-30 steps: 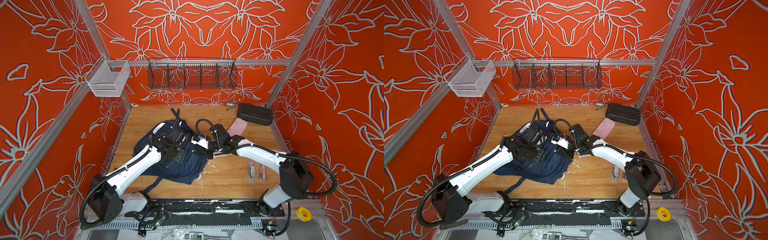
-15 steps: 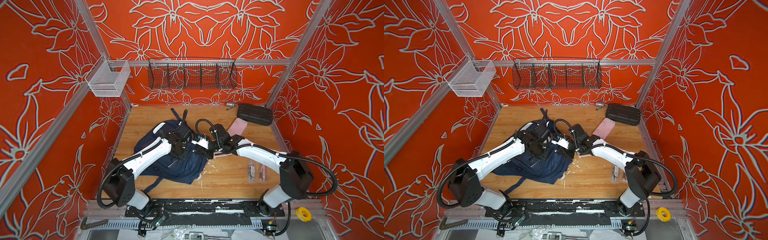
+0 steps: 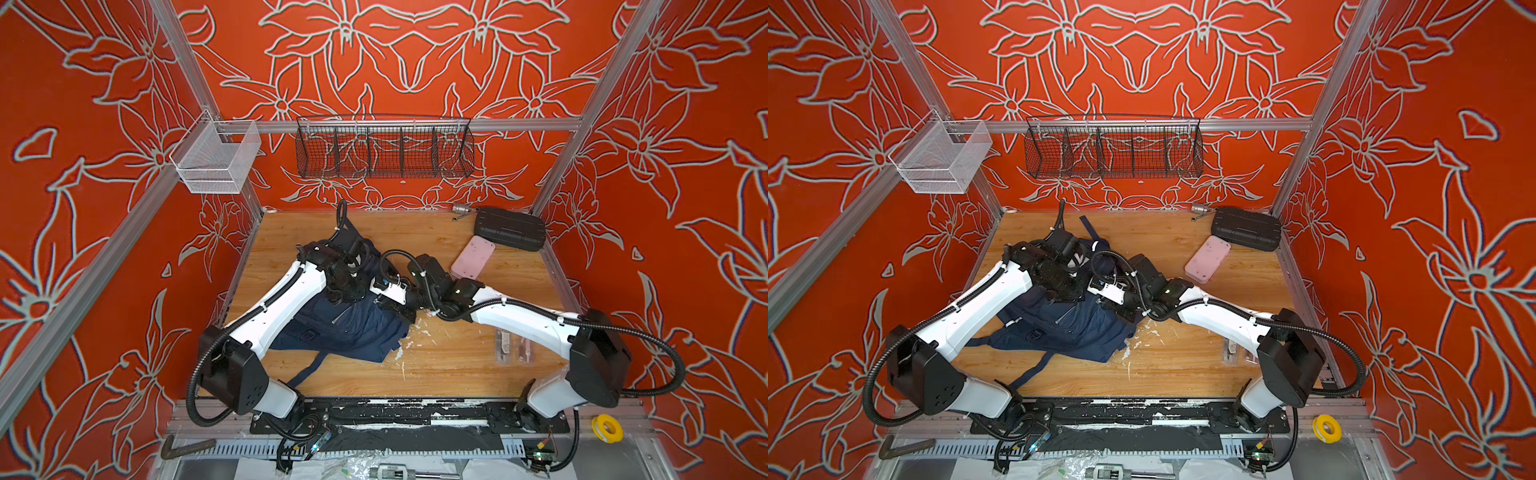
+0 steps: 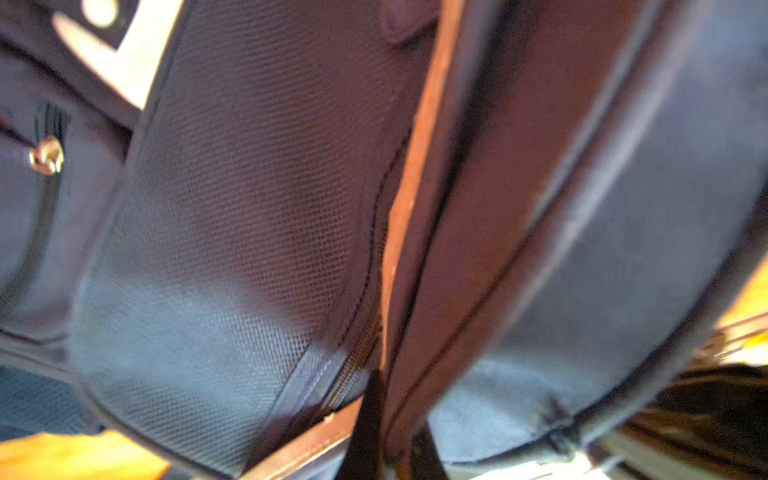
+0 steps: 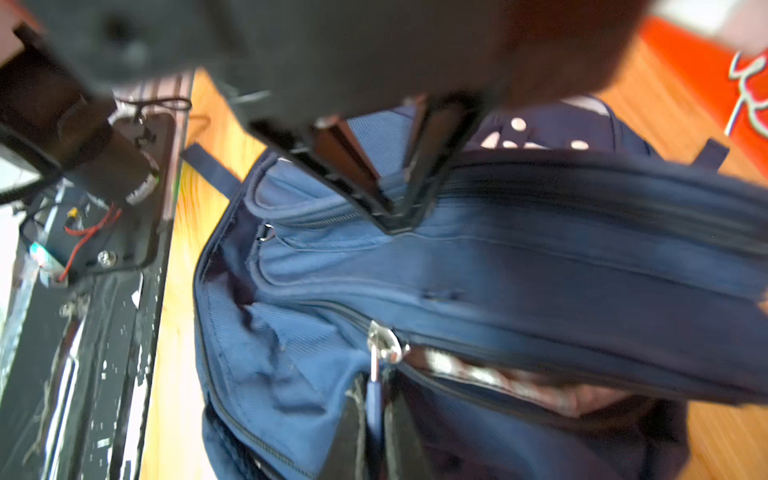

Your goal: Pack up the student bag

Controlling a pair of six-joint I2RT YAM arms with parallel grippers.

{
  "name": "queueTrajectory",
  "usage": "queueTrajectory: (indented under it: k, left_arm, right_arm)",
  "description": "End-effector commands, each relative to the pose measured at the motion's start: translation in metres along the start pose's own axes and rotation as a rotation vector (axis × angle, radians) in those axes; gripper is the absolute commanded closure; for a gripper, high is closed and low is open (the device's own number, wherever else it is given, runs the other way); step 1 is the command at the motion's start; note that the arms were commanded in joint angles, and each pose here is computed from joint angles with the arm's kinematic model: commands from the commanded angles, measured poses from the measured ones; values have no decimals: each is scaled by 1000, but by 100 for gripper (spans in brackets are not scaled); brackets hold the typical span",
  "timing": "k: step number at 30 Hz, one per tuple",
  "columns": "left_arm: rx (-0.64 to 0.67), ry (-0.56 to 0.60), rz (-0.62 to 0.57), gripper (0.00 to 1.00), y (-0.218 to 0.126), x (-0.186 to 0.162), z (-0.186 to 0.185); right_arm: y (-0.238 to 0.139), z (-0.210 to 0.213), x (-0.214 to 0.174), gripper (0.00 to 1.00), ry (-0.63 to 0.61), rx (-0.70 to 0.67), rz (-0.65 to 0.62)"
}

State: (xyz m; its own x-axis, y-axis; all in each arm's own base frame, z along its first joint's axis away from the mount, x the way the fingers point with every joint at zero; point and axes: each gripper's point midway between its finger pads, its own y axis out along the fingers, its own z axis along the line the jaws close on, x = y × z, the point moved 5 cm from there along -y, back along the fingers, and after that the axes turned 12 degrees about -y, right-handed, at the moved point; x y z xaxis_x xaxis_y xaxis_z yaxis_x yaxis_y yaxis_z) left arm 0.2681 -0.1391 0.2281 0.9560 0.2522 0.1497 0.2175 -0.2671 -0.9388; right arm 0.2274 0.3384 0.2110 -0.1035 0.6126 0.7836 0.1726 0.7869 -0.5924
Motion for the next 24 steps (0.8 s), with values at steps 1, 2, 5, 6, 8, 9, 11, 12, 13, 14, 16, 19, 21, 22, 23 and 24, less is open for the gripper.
queueTrajectory:
  k: [1, 2, 5, 6, 8, 9, 11, 12, 13, 14, 16, 19, 21, 22, 23, 24]
  left_arm:
    - [-208, -113, -154, 100, -40, 25, -29]
    - [-225, -145, -140, 100, -42, 24, -29]
    - [-288, -249, -88, 100, -48, 18, -28]
    - [-312, -279, -79, 100, -49, 17, -28]
    - [-382, -344, -67, 100, -51, 16, -31]
    - [-411, -366, -65, 100, -51, 17, -32]
    - [-449, -411, -89, 100, -52, 22, -33]
    - [-451, -423, -106, 100, -51, 26, -32]
    - [-448, -444, -120, 100, -51, 31, -30]
    - [-457, -464, -128, 100, -51, 36, -29]
    - [-484, -491, -131, 100, -51, 45, -31]
    - [-508, -497, -136, 100, -51, 59, -38]
    - [-513, -501, -135, 100, -50, 67, -41]
    - [-525, -509, -136, 100, -49, 71, -43]
    - [-537, -517, -139, 100, -48, 75, -44]
    - [-546, -529, -145, 100, -48, 77, -45]
  right_arm:
    - [15, 16, 12, 100, 31, 80, -47]
    - [17, 14, 12, 100, 28, 73, -46]
    - [11, 1, 12, 100, 9, 35, -55]
    - [7, -4, 13, 100, 6, 32, -64]
    - [1, -15, 10, 100, -3, 36, -62]
    - [-2, -18, 8, 100, -11, 46, -56]
    - [-5, -28, 1, 100, -17, 49, -34]
    - [-6, -32, -1, 100, -15, 49, -29]
    - [-9, -36, -3, 100, -14, 43, -26]
    - [-11, -39, -4, 100, -19, 36, -28]
    - [-16, -43, -3, 100, -39, 24, -32]
    - [-19, -45, -2, 100, -56, 22, -26]
    - [-20, -44, 0, 100, -44, 38, -26]
    - [-20, -42, 0, 100, -33, 42, -31]
    - [-20, -41, 0, 100, -25, 40, -36]
    - [-19, -38, 1, 100, -21, 38, -45]
